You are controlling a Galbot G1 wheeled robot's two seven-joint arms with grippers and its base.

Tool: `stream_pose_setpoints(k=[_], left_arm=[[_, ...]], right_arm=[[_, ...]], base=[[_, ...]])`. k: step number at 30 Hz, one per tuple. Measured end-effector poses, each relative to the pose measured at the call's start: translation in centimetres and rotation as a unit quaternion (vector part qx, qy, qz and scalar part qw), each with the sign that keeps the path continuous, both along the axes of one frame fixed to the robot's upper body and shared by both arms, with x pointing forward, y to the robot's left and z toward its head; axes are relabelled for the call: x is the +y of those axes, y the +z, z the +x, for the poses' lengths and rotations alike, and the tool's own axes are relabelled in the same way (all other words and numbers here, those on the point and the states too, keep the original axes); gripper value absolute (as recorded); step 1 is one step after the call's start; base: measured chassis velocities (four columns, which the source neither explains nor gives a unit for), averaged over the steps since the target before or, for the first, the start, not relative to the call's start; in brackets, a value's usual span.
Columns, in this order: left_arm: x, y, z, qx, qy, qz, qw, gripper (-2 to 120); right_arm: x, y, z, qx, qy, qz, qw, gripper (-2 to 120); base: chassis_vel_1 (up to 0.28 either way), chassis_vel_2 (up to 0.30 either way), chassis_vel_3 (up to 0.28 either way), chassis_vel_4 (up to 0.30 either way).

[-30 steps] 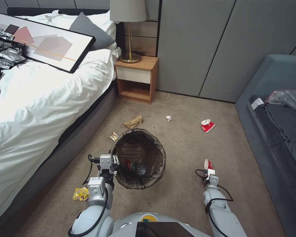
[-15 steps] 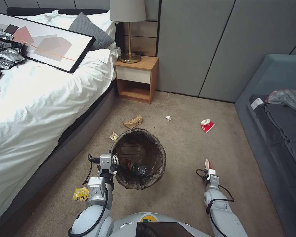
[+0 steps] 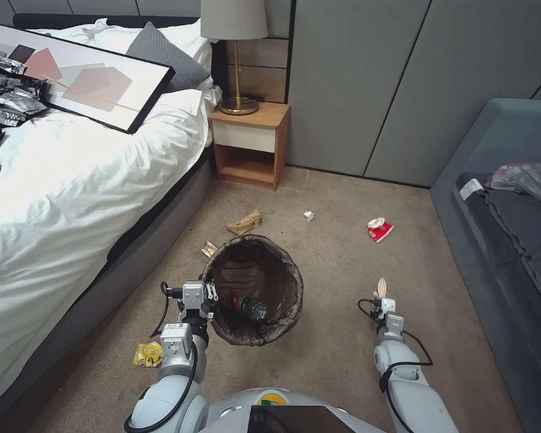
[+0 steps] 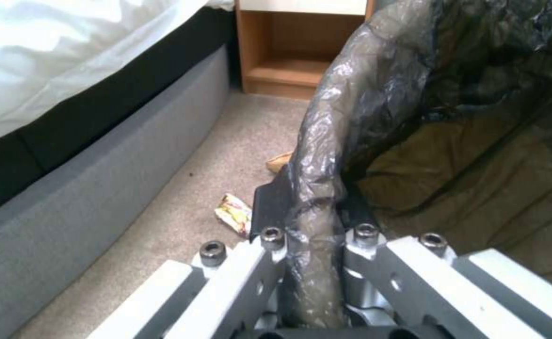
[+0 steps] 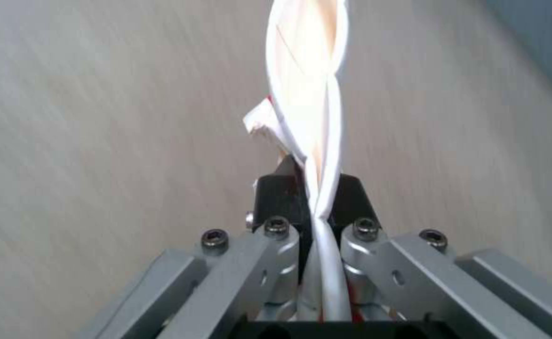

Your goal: Pick up the trash bin, then pick up the garbage from the floor and place it into the trash bin.

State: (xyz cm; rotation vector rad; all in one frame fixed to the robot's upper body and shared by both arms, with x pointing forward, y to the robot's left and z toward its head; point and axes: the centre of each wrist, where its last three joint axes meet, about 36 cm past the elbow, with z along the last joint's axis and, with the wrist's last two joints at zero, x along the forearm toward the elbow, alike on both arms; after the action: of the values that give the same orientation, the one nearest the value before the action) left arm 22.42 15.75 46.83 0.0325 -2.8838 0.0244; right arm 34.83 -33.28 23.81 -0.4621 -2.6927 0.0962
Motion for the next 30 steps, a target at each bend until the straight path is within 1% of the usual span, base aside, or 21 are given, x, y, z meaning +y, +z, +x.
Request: stream_pose_setpoints(k=[1,3,5,6,9,10,11,13,14,15,18,19,21,22,23,24,25,26,28,29,30], left_arm=[[0.0,0.0,0.0,0.0,0.0,0.0,1.0,3],[0.0,0.0,0.0,0.0,0.0,0.0,1.0,3],[0.0,0.0,0.0,0.0,0.0,0.0,1.0,3],[0.0,0.0,0.0,0.0,0.0,0.0,1.0,3],[0.0,0.0,0.0,0.0,0.0,0.0,1.0,3],[0.0,0.0,0.0,0.0,0.0,0.0,1.0,3],[0.0,0.0,0.0,0.0,0.0,0.0,1.0,3],[0.0,0.0,0.0,0.0,0.0,0.0,1.0,3],[0.0,0.0,0.0,0.0,0.0,0.0,1.0,3],[0.0,0.0,0.0,0.0,0.0,0.0,1.0,3],[0.0,0.0,0.0,0.0,0.0,0.0,1.0,3],[0.0,0.0,0.0,0.0,0.0,0.0,1.0,3],[0.0,0.0,0.0,0.0,0.0,0.0,1.0,3],[0.0,0.0,0.0,0.0,0.0,0.0,1.0,3],[0.0,0.0,0.0,0.0,0.0,0.0,1.0,3],[0.0,0.0,0.0,0.0,0.0,0.0,1.0,3],[0.0,0.0,0.0,0.0,0.0,0.0,1.0,3],[0.0,0.0,0.0,0.0,0.0,0.0,1.0,3],[0.0,0.0,0.0,0.0,0.0,0.0,1.0,3],[0.0,0.0,0.0,0.0,0.0,0.0,1.0,3],[0.0,0.0,0.0,0.0,0.0,0.0,1.0,3]], right_arm=[[0.5,1.3,0.2,-0.045,0.015,-0.001,0.999,0],[0.7,1.8,0.3,-0.06,0.02,-0.001,0.998,0],[2.5,6.8,1.0,-0.174,0.065,0.022,0.982,0],[2.5,6.8,1.0,-0.174,0.065,0.022,0.982,0],[4.5,11.7,0.9,-0.286,0.162,0.044,0.943,0],[4.5,11.7,0.9,-0.286,0.162,0.044,0.943,0],[5.0,12.9,0.6,-0.314,0.197,0.052,0.927,0],[5.4,13.8,0.4,-0.333,0.227,0.059,0.913,0],[5.4,13.8,0.4,-0.333,0.227,0.059,0.913,0],[5.6,14.3,0.2,-0.344,0.244,0.064,0.905,0],[7.2,17.2,-1.1,-0.404,0.346,0.095,0.841,0],[7.2,17.2,-1.1,-0.404,0.346,0.095,0.841,0],[8.6,19.3,-2.5,-0.428,0.431,0.12,0.786,0],[8.8,19.6,-2.7,-0.429,0.444,0.123,0.777,0],[8.8,19.6,-2.7,-0.429,0.444,0.123,0.777,0],[9.1,20.0,-2.9,-0.429,0.46,0.128,0.767,0],[9.8,20.8,-3.4,-0.428,0.501,0.14,0.739,0],[9.8,20.8,-3.4,-0.428,0.501,0.14,0.739,0],[11.1,21.7,-3.8,-0.41,0.56,0.164,0.702,0],[11.6,21.7,-3.9,-0.401,0.576,0.171,0.691,0],[11.6,21.7,-3.9,-0.401,0.576,0.171,0.691,0]], base=[[0.0,0.0,0.0,0.0],[0.0,0.0,0.0,0.0],[0.0,0.0,0.0,0.0],[0.0,0.0,0.0,0.0],[0.0,0.0,0.0,0.0],[0.0,0.0,0.0,0.0],[0.0,0.0,0.0,0.0],[0.0,0.0,0.0,0.0],[0.0,0.0,0.0,0.0],[0.0,0.0,0.0,0.0],[0.0,0.0,0.0,0.0],[0.0,0.0,0.0,0.0],[0.0,0.0,0.0,0.0],[0.0,0.0,0.0,0.0],[0.0,0.0,0.0,0.0],[0.0,0.0,0.0,0.0],[0.0,0.0,0.0,0.0],[0.0,0.0,0.0,0.0],[0.0,0.0,0.0,0.0],[0.0,0.0,0.0,0.0],[0.0,0.0,0.0,0.0]])
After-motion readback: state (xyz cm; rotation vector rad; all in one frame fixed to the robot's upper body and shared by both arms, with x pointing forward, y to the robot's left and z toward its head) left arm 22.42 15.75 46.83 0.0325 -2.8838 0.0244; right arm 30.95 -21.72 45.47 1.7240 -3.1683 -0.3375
